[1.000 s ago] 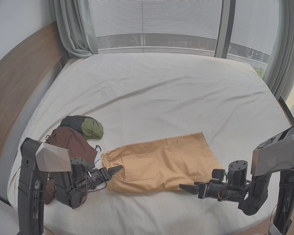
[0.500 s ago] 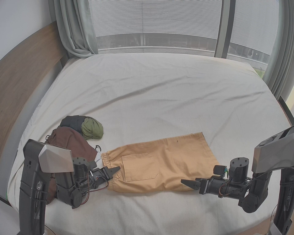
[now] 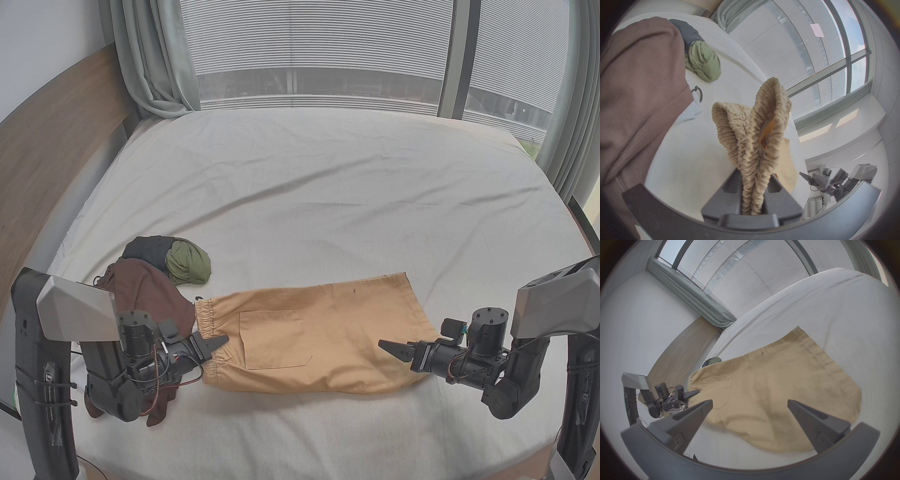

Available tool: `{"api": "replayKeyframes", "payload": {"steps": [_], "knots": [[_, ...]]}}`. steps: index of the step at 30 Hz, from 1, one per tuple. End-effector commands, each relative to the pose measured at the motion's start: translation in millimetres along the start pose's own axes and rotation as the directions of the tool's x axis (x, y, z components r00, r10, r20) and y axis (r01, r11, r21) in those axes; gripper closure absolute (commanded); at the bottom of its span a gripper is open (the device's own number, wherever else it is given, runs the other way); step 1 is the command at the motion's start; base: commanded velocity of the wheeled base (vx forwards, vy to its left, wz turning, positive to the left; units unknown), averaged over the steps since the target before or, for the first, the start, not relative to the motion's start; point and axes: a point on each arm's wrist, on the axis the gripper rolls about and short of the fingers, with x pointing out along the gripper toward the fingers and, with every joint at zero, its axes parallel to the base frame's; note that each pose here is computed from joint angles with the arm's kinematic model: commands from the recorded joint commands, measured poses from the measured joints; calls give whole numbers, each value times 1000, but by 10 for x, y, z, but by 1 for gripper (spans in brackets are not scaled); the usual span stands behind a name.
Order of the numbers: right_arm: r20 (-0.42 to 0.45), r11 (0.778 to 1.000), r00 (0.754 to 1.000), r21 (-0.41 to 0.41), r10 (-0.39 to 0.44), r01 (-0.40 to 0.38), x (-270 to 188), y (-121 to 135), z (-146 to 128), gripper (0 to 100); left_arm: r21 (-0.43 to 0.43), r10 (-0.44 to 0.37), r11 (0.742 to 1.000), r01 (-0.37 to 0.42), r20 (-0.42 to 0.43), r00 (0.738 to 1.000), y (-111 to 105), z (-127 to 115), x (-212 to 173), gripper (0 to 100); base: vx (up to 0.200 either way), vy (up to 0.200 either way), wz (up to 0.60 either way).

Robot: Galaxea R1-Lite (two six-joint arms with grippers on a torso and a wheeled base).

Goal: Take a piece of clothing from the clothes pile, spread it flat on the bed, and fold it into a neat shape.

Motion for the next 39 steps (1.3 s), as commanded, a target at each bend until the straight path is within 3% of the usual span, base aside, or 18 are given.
{"api": "replayKeyframes", "payload": {"steps": [1, 23, 35, 39], "knots": [[-33, 998, 998, 25, -49, 50, 95, -219, -120, 0, 2, -12, 1000, 12, 19, 1000, -62, 106, -192, 100, 0, 0, 0], [-83, 998, 995, 34, -56, 59, 130, -239, -261, 0, -55, -30, 998, 30, -4, 1000, 109, 234, -600, 100, 0, 0, 0], [-79, 998, 996, 28, -46, 49, 120, -199, -247, 0, -37, -59, 998, 59, 6, 998, -2, 270, -598, 100, 0, 0, 0], [-81, 999, 996, 21, -32, 33, 100, -136, -239, 0, -14, -92, 996, 92, -9, 996, -142, 236, -539, 100, 0, 0, 0]]}}
